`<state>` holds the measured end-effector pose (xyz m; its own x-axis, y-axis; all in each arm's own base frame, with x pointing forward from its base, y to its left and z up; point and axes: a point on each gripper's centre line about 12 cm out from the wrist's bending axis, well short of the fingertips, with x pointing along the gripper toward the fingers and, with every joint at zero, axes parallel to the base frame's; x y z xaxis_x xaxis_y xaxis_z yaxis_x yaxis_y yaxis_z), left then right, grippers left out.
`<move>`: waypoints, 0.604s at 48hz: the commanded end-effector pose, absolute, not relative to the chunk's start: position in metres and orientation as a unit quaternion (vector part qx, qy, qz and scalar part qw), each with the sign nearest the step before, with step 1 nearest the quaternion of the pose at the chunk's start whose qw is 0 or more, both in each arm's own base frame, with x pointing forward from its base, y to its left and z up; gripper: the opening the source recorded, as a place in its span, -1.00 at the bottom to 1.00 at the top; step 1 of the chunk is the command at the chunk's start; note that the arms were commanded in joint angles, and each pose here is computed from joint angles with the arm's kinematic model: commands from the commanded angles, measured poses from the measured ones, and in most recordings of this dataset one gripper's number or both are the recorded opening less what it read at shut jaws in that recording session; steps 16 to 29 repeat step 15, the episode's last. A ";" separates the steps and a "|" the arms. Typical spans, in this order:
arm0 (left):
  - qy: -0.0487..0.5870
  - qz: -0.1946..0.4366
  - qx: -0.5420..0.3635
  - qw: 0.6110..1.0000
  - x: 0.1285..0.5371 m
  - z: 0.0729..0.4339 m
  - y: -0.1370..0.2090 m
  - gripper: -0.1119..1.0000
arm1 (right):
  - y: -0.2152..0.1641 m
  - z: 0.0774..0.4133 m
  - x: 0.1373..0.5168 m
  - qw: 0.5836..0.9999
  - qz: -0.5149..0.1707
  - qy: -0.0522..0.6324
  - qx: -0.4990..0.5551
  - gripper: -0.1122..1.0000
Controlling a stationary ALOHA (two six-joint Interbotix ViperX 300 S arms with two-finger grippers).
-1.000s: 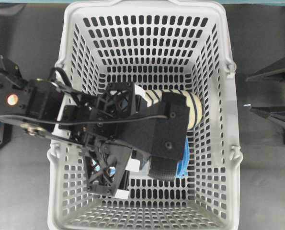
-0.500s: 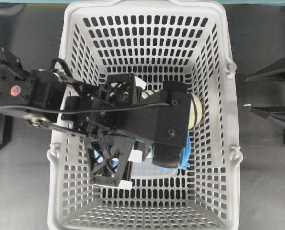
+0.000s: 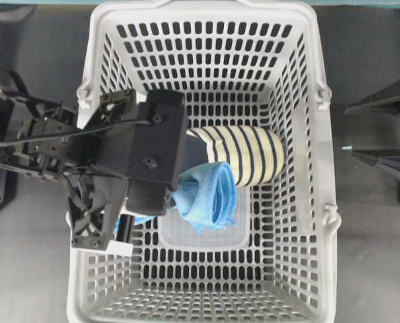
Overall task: Pick up the blue cloth from the shopping basket with the left arm.
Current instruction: 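Lift the blue cloth upward out of the basket with the left gripper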
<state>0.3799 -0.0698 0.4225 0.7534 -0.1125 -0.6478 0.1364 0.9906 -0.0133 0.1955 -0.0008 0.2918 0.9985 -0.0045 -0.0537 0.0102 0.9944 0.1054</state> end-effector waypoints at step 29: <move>0.328 -0.044 0.016 0.943 0.396 0.432 -0.051 -0.48 | -0.001 0.295 0.197 0.998 -0.004 0.021 0.055 0.55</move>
